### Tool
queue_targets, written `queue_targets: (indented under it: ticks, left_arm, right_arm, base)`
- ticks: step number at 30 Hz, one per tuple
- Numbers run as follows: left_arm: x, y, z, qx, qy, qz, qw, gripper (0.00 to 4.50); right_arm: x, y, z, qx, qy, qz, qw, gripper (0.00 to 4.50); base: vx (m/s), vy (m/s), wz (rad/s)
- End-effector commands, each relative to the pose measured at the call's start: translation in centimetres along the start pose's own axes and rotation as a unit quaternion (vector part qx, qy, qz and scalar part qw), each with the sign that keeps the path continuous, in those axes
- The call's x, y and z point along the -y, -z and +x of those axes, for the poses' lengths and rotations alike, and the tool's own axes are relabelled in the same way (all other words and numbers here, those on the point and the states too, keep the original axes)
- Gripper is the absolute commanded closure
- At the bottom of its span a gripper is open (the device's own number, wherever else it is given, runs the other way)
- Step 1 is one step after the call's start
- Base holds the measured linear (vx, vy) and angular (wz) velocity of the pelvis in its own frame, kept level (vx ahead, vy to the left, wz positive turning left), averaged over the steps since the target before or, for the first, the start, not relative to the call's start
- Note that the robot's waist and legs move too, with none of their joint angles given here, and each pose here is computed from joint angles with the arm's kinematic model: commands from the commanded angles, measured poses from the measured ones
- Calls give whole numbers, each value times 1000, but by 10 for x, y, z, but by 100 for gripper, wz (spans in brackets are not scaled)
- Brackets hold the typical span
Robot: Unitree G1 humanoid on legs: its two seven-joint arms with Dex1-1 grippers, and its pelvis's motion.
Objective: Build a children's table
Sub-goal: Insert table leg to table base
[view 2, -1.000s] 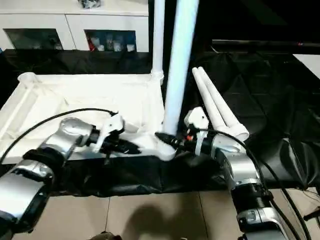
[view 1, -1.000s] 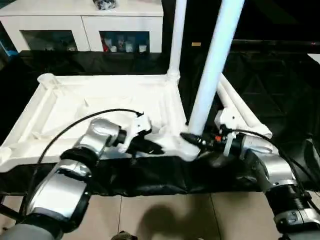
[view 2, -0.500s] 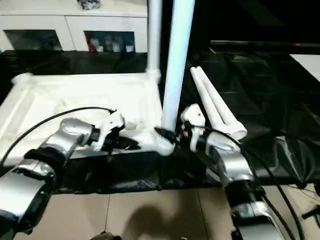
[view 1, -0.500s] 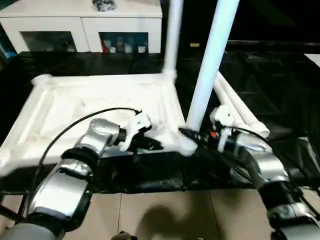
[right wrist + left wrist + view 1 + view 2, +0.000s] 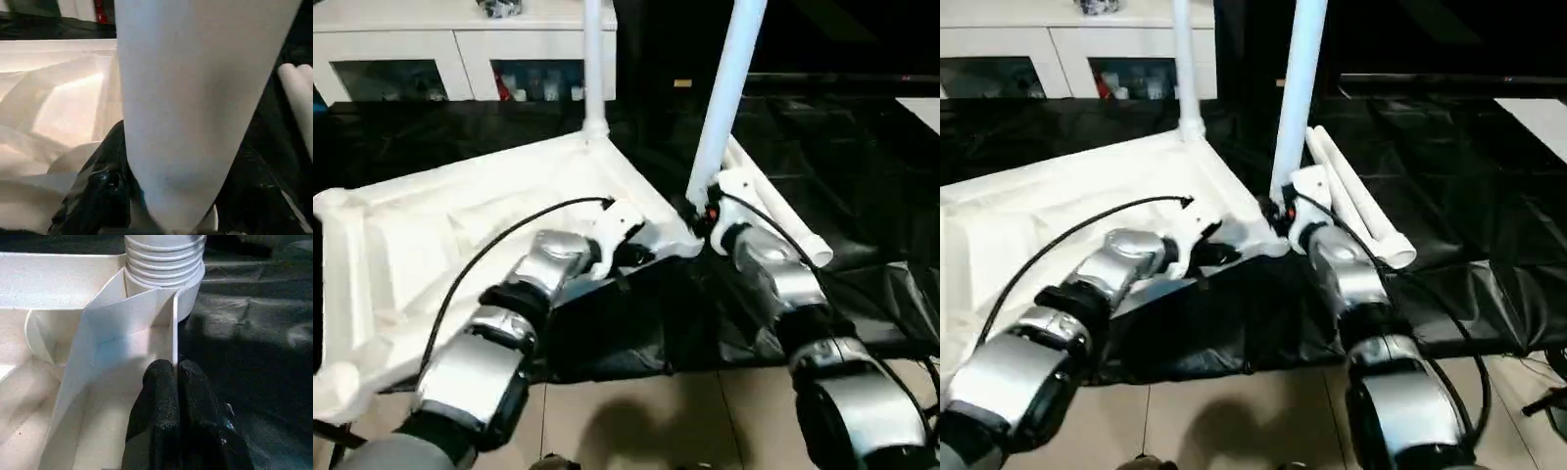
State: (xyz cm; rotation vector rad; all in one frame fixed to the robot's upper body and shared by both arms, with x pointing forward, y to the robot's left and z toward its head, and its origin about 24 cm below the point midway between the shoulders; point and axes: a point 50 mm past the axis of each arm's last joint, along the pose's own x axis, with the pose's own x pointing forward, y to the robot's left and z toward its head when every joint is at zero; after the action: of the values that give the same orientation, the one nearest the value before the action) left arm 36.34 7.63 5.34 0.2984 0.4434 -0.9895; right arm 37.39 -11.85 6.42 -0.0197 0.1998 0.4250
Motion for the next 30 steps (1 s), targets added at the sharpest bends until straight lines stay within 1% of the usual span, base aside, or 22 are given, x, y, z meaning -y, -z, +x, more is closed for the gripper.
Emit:
queue_targets:
  ticks: [1,8,9,10,12,14,15,16,18,20,21,22,23,24,27,28,30]
  left_arm:
    - [4,-30,4,52,0,34,998,450]
    - [3,-31,3,58,-3,30,998,450]
    - [3,-31,3,59,-4,29,998,450]
    - [3,-31,2,60,-2,30,998,450]
    - [3,-30,1,61,0,30,998,450]
    - [2,-29,0,60,-1,31,998,450]
    - [1,-28,-1,60,0,32,998,450]
    - [1,-27,-2,61,1,33,998,450]
    - [1,-27,-3,61,1,36,997,450]
    - [0,-27,-4,61,2,38,997,450]
    - [0,-26,-5,62,3,40,997,450]
    - [0,-26,-5,62,3,40,997,450]
    - [-1,-25,-7,62,14,49,997,450]
    - [-1,-23,-9,61,24,54,996,450]
    - [-1,-20,-13,64,45,61,995,450]
    - [-1,-20,-13,64,45,61,995,450]
    - [1,-16,-17,70,79,73,992,450]
  right_arm:
    - [-19,59,-7,-123,-15,32,992,262]
    - [-26,51,0,-101,-23,32,994,262]
    - [-26,50,1,-96,-26,33,994,206]
    - [-27,48,1,-93,-29,34,995,192]
    - [-28,47,2,-90,-33,33,995,190]
    - [-27,46,2,-85,-35,31,995,171]
    - [-26,43,2,-76,-36,32,996,158]
    - [-25,41,3,-70,-36,33,996,158]
    - [-23,39,3,-62,-38,31,997,133]
    - [-22,37,3,-57,-39,30,997,127]
    - [-20,36,2,-52,-42,29,997,112]
    - [-20,36,2,-52,-42,29,997,112]
    - [-16,33,1,-41,-47,19,998,91]
    - [-13,30,-1,-32,-52,7,998,84]
    - [-9,27,-4,-14,-75,-3,997,82]
    - [-9,27,-4,-14,-75,-3,997,82]
    - [-4,27,-11,-12,-113,-22,993,82]
  base:
    - [0,0,0]
    - [0,0,0]
    - [0,0,0]
    - [0,0,0]
    - [0,0,0]
    - [0,0,0]
    - [0,0,0]
    - [0,0,0]
    - [0,0,0]
    - [0,0,0]
    - [0,0,0]
    - [0,0,0]
    - [0,0,0]
    - [0,0,0]
    - [0,0,0]
    - [0,0,0]
    - [0,0,0]
